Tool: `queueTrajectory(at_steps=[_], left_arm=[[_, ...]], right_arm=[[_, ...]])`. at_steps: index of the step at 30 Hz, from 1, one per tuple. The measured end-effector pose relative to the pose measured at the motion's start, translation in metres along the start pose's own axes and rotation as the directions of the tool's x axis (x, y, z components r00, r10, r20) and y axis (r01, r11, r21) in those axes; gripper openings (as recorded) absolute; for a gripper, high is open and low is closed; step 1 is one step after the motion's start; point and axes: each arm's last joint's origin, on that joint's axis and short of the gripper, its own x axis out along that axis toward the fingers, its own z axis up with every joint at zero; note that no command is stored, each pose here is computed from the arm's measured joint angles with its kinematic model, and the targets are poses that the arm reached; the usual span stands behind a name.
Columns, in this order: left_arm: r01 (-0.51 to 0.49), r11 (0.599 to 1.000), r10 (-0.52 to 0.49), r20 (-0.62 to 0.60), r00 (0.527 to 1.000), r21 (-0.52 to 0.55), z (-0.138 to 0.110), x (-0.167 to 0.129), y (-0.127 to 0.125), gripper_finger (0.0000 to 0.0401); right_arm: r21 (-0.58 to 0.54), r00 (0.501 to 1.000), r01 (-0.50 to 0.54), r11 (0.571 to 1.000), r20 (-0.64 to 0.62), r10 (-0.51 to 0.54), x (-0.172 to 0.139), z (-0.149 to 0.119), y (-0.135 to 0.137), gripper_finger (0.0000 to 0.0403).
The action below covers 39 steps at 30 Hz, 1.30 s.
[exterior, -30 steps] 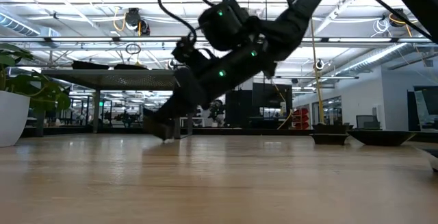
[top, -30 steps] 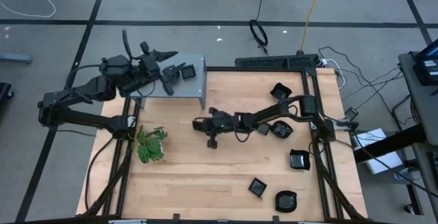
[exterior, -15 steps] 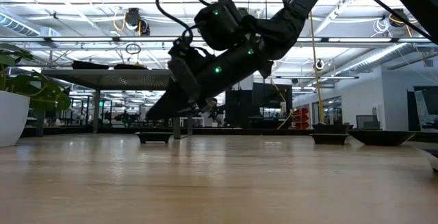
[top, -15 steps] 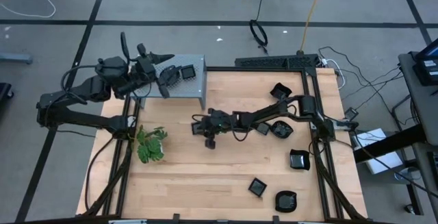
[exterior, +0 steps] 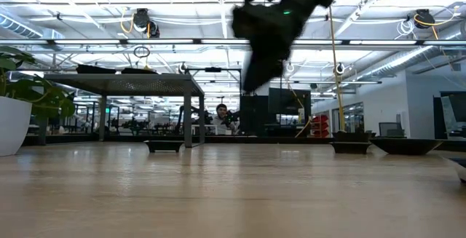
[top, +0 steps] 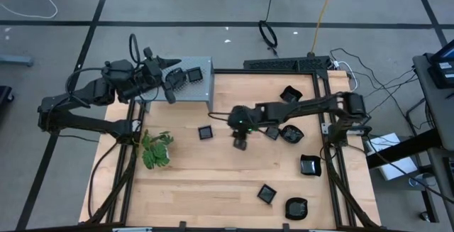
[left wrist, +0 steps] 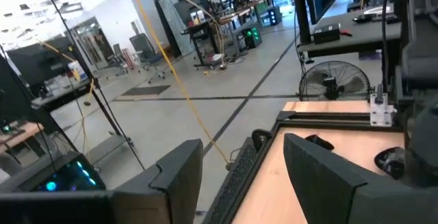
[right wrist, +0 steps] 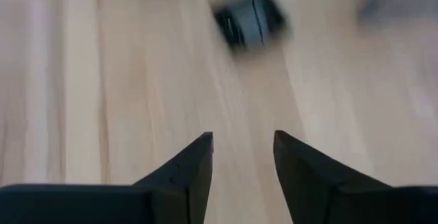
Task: Pick & Place Mini shaped plates
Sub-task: Move the square plate to the center of the table
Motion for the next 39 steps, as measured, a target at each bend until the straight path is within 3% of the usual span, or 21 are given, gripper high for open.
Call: queueTrajectory(at_steps=[3, 8, 11, 14, 19, 26, 31, 35, 39], left_arm=[[0.001, 0.999, -0.001, -0.005, 1.000, -0.032, -0.001, 0.000, 0.000, 0.0209], [0.002, 0.996, -0.003, -0.013, 1.000, -0.088, -0.001, 0.000, 0.000, 0.0209], [0.001, 0.993, -0.003, -0.012, 1.000, -0.120, -0.001, 0.000, 0.000, 0.0209], [0.001, 0.990, -0.003, -0.011, 1.000, -0.142, -0.001, 0.000, 0.000, 0.0209], [0.000, 0.983, -0.002, -0.009, 1.000, -0.186, -0.001, 0.000, 0.000, 0.0209], [-0.001, 0.972, 0.002, 0.008, 1.000, -0.233, 0.001, 0.000, 0.000, 0.0209], [-0.001, 0.965, 0.012, 0.043, 0.999, -0.263, 0.004, 0.000, 0.001, 0.0209], [0.000, 0.963, 0.018, 0.063, 0.998, -0.271, 0.006, 0.000, 0.002, 0.0209], [0.000, 0.963, 0.018, 0.064, 0.998, -0.271, 0.006, 0.000, 0.002, 0.0209]], right_arm=[[0.052, 0.985, 0.073, 0.996, -0.160, -0.063, -0.018, -0.017, -0.001, 0.0140], [0.029, 0.910, 0.250, 0.968, -0.347, -0.225, -0.031, -0.039, -0.001, 0.0148], [0.132, 0.891, 0.311, 0.941, -0.384, -0.241, -0.030, -0.046, -0.004, 0.0154], [0.269, 0.875, 0.379, 0.885, -0.415, -0.248, -0.020, -0.060, -0.011, 0.0158], [0.380, 0.857, 0.442, 0.812, -0.447, -0.257, -0.007, -0.084, -0.020, 0.0159], [0.375, 0.840, 0.487, 0.789, -0.448, -0.305, 0.008, -0.112, -0.029, 0.0160], [0.350, 0.831, 0.495, 0.795, -0.458, -0.315, 0.010, -0.123, -0.031, 0.0155], [0.312, 0.836, 0.476, 0.822, -0.450, -0.313, 0.011, -0.124, -0.028, 0.0126], [0.275, 0.864, 0.429, 0.861, -0.404, -0.302, 0.012, -0.122, -0.020, 0.0073]])
